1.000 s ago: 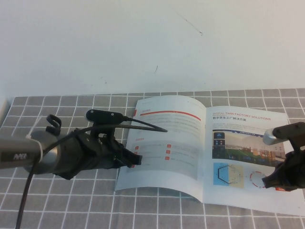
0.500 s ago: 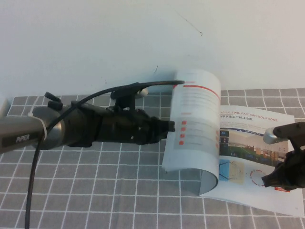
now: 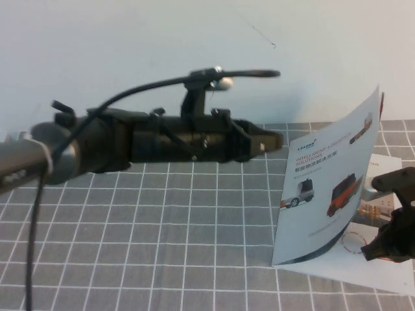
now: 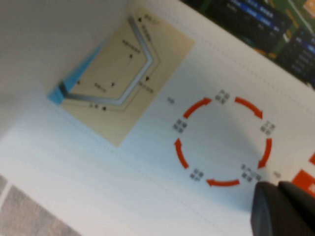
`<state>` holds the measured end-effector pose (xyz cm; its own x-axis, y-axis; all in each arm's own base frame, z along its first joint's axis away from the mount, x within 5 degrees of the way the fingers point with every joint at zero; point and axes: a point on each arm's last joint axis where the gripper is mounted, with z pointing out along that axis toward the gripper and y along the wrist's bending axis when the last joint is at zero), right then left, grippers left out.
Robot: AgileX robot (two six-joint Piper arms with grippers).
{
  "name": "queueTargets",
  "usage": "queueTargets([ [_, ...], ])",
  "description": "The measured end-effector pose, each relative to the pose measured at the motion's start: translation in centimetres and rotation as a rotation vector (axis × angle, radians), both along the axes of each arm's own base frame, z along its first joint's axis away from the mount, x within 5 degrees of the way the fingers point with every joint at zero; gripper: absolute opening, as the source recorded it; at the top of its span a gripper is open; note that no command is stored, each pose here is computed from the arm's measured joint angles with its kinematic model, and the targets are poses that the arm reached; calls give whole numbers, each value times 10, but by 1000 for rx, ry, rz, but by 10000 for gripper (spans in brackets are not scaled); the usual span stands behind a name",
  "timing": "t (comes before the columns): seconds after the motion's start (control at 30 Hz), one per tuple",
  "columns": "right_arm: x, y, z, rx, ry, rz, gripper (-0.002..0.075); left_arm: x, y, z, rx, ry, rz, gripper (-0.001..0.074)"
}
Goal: Close book
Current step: 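Close the open booklet and leave it lying on the table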
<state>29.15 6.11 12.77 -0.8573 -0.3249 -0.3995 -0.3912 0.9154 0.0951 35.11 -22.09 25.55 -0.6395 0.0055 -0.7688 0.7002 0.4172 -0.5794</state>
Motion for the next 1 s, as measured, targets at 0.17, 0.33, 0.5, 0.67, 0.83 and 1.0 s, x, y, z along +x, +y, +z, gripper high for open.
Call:
queueTargets([
  [0.17,-7,-8,40,-28,-105,6,-1,-4,29,49,4,-148,84,-4],
  [0.33,-20,-22,94,-26,-286,-43,-1,-22,58,95,82,-329,135,-4],
  [0.5,-37,-22,133,47,-413,-95,-1,-52,83,143,184,-539,219,-4],
  [0.67,-41,-20,117,64,-333,-95,-1,-90,99,178,199,-676,276,-4],
  [0.83,-38,-23,60,19,-193,-126,-1,-135,112,189,195,-753,290,-4],
  [1.0,-36,-26,13,-24,-64,-148,-1,-176,131,185,254,-878,370,-4],
])
